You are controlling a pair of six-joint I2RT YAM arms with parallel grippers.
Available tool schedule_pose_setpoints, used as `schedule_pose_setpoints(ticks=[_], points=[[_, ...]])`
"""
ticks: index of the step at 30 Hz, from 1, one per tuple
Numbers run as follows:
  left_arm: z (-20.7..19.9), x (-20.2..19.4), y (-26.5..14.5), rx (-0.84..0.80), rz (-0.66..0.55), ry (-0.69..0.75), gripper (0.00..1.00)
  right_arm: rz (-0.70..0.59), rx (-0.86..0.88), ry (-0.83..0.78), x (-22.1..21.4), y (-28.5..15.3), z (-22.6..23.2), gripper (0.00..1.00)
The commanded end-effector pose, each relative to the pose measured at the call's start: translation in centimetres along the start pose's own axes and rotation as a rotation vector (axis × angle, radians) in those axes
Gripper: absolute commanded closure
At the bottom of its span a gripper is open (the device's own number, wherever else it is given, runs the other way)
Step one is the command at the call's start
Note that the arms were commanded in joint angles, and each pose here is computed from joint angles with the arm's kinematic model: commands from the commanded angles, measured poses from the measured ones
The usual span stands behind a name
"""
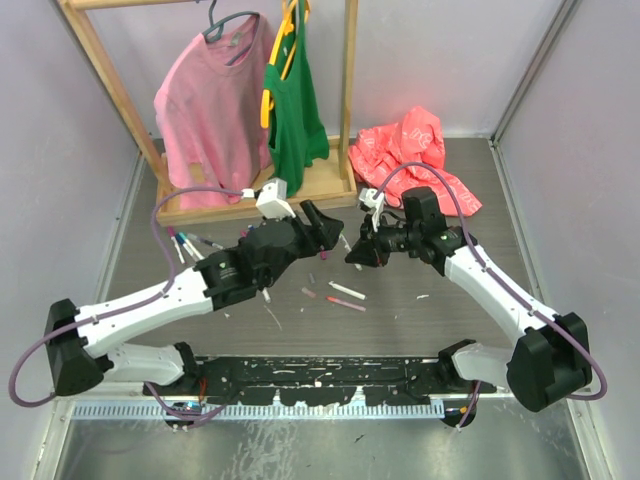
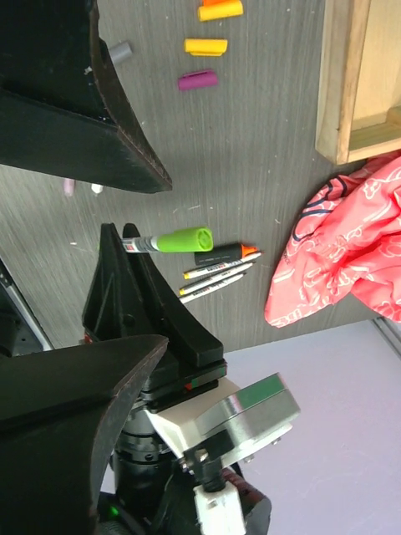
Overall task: Open the pen caps
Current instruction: Open the pen cap from the pen.
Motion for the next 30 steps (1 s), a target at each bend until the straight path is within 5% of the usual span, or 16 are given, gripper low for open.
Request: schedule_pose_setpoints(ticks=[1,17,26,30], points=[[-1.8,0.7,1.3,0.002,-0.020,-0.046,0.31,-0.034,-0.012,-0.066,2.2,-0.3,-0.2,0.99],[-1.1,-1.0,4.9,0.058,0.018,-0.061,0.61,-0.031,-0.003,-0.069,2.2,-0.3,0.0,0.99],[-0.8,-1.3,5.4,0.044,0.048,-0.072,0.93,-0.027,0.005,-0.069,2.1,-0.2,0.0,0.99],[-0.6,-1.4,5.3,0.026,0.056,-0.080,1.00,-0.025,0.025,-0.066,2.1,-0.2,0.4,0.89]])
Point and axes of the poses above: each gripper's point midway between its finger pads, its own y axis out along the fingers, its own z axis along the line the jaws close on, x = y × z, the point moved 1 cm from there along -y, back along the fingers, and after that the axes turned 6 degrees about -y, right-handed, at the moved point
